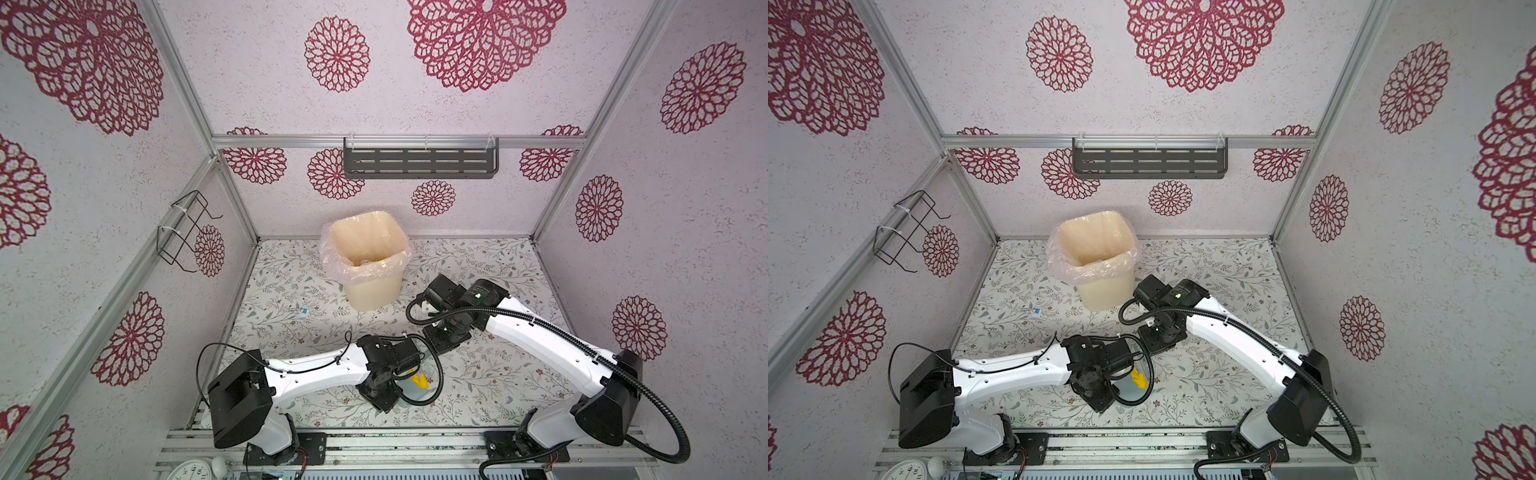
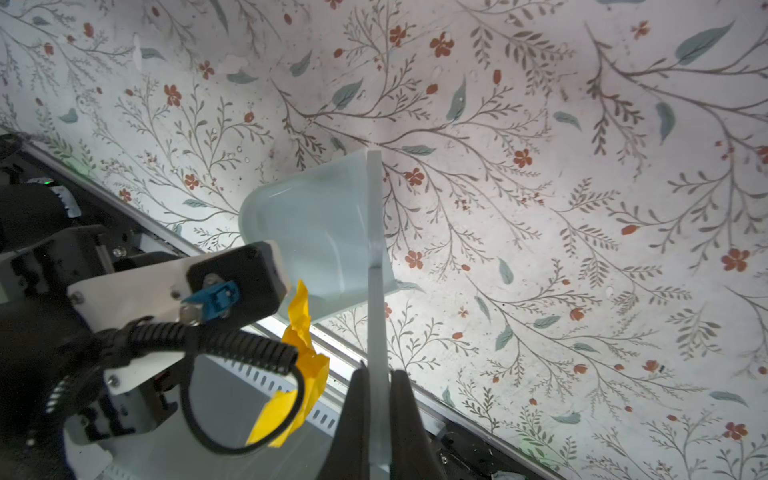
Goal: Sweep away the paper scraps from the table
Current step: 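Push the yellow paper scrap into the dustpan with the right gripper's brush, then lift the dustpan toward the bin with the left while the right withdraws, then tilt the teal dustpan over the trash bin with the left gripper, then lower the empty dustpan with the left while the right brush nears the blue scrap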
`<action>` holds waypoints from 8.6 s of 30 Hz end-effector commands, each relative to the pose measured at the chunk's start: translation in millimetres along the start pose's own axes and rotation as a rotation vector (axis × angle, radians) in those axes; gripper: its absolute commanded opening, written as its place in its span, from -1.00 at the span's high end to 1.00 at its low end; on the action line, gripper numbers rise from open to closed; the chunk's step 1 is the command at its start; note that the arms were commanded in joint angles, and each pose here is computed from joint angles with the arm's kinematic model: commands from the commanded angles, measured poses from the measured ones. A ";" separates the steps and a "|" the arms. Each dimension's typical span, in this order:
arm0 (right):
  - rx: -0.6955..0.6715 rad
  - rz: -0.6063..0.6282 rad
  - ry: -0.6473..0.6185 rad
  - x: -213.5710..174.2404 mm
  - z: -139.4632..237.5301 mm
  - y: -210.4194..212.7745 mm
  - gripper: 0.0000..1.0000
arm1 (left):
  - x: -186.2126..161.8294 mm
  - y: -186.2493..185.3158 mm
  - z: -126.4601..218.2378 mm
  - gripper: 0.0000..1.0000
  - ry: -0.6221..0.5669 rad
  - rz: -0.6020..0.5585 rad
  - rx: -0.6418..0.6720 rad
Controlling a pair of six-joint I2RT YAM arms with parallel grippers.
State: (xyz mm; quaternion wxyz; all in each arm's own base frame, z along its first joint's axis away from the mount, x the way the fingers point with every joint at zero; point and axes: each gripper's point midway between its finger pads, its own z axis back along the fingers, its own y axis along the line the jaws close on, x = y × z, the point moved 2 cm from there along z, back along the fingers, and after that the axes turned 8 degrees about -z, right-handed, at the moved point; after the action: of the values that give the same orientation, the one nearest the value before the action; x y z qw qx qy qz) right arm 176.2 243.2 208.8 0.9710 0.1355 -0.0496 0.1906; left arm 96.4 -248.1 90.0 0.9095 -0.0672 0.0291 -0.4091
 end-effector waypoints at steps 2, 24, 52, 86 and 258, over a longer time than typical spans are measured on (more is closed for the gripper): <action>0.088 -0.002 -0.010 -9.1 20.8 17.8 1.00 | 6.4 0.8 3.8 1.00 -0.028 0.010 0.004; -0.197 -0.166 -0.102 -37.3 33.2 -68.3 1.00 | -15.0 5.7 40.1 1.00 0.022 0.066 0.105; -0.114 -0.281 -0.026 -66.7 -4.3 -70.0 1.00 | 0.4 -39.9 9.0 1.00 0.064 -0.200 -0.023; -0.116 -0.126 -0.073 -46.2 43.1 -36.2 1.00 | 24.7 -7.8 -5.2 1.00 -0.127 -0.210 0.041; -0.473 1.320 -0.981 195.4 -48.9 213.0 1.00 | -117.2 240.3 293.8 1.00 -0.676 0.755 0.748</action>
State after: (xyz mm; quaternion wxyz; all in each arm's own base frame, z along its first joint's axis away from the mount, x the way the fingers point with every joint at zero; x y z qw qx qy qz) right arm 252.4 501.9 197.8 0.5838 -0.0211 -0.4915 0.6459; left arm 222.9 28.4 342.1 0.9158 0.1654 -0.3661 -0.0020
